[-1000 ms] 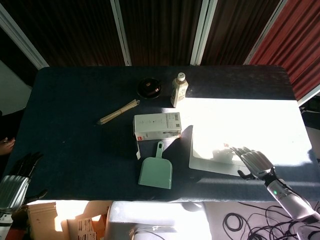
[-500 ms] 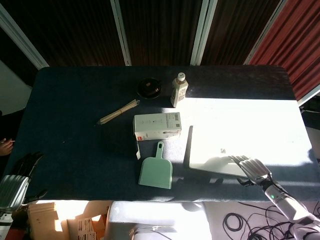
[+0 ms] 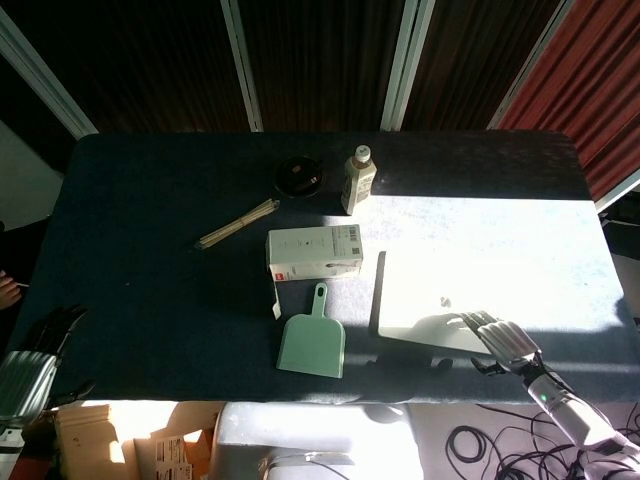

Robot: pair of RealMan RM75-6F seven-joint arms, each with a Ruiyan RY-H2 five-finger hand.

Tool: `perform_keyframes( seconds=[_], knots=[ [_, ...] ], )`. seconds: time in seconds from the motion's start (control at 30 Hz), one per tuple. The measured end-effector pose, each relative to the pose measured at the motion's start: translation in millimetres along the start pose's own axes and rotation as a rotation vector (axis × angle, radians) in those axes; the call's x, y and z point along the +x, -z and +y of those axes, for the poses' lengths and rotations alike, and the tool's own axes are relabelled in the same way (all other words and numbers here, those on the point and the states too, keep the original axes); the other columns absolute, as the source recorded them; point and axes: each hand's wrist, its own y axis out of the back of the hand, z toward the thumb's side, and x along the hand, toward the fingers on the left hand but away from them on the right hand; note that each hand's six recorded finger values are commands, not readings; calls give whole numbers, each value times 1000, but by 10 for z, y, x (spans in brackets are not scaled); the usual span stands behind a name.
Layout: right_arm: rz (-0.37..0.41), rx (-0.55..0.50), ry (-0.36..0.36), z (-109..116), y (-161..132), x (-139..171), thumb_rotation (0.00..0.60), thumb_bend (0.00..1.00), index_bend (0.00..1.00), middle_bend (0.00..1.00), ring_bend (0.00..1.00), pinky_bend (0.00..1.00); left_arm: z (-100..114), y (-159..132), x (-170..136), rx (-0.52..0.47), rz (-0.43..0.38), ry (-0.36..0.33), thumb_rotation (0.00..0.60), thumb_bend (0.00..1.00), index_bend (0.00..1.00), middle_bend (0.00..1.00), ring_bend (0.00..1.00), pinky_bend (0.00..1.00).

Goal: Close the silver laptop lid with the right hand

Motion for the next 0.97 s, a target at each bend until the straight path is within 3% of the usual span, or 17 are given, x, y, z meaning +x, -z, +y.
perform_keyframes(
  seconds=[0.17, 0.37, 0.53, 0.7, 0.8, 0.97],
  knots=[
    [26, -17, 79, 168, -30, 205, 600, 354, 23, 80, 16, 9, 10, -2, -17, -2, -2, -6, 600, 59, 0, 53, 37, 132],
    [36, -17, 240, 472, -37, 594, 600, 336, 1, 34, 0, 0, 28, -44, -35, -12, -30, -22, 600, 55, 0, 53, 36, 132],
    [-33, 3, 405, 634, 19, 1022, 600, 280, 0, 1, 0, 0, 33, -56, -64, -13, -38, -37, 600, 35, 0, 53, 36, 132],
    [-167, 16, 529, 509, 138, 1420, 600, 276, 0, 0, 0, 0, 27, -75, -82, -9, -50, -42, 600, 30, 0, 53, 36, 132],
    [-196, 6, 580, 423, 185, 1464, 600, 276, 0, 0, 0, 0, 2, -83, -80, -2, -52, -33, 600, 30, 0, 53, 36, 132],
    [-213, 3, 595, 318, 276, 1443, 600, 276, 0, 0, 0, 0, -18, -92, -70, 5, -48, -25, 600, 30, 0, 53, 36, 132]
  ],
)
